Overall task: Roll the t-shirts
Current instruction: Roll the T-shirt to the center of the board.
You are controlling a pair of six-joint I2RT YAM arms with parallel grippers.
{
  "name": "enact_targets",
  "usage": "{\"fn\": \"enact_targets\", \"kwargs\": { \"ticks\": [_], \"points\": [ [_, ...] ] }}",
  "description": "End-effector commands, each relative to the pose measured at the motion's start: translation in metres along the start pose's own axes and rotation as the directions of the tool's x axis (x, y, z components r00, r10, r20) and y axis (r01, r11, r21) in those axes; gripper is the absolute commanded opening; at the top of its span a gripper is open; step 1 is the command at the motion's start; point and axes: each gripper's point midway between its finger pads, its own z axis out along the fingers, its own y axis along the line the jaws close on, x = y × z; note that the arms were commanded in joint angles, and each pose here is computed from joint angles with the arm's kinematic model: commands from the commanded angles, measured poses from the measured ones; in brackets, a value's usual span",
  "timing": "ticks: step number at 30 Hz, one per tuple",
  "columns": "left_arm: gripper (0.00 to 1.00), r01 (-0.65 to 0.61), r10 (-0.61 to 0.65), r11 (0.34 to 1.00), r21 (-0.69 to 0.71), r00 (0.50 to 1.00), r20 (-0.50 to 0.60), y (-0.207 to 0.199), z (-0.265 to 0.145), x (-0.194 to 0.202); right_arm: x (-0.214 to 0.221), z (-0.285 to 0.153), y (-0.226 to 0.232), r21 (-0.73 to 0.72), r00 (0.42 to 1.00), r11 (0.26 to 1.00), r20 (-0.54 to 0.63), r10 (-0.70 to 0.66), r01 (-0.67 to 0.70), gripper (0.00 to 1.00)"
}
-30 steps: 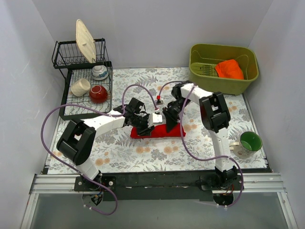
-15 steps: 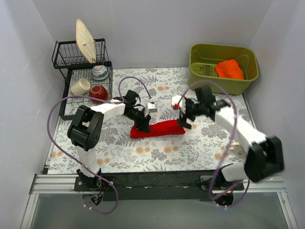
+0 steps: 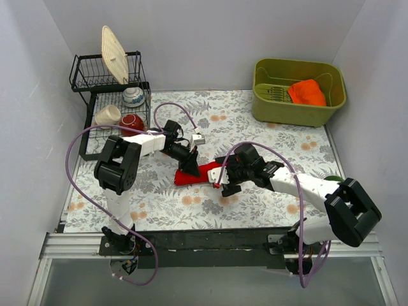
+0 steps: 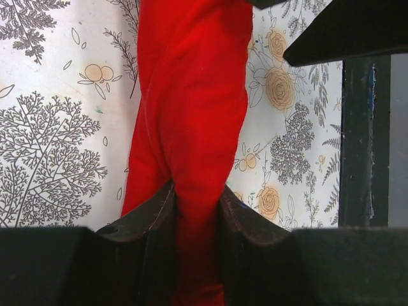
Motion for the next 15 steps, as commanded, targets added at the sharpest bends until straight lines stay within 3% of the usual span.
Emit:
{"fn": "enact_targets", "kwargs": {
  "ticks": [1,15],
  "points": [
    [0.23,0.026,-0.025,1.0,0.006,0.999,-0.021,0.007,0.003,0.008,-0.021,0.008,-0.038,0.107,0.992,0.988,0.038,-0.116,0.112,0.99],
    [0.23,0.055,-0.055,0.998,0.013,0.998,-0.016,0.021,0.005,0.013,-0.01,0.045,-0.035,0.032,0.989,0.989,0.038,-0.145,0.143,0.98]
  ]
}}
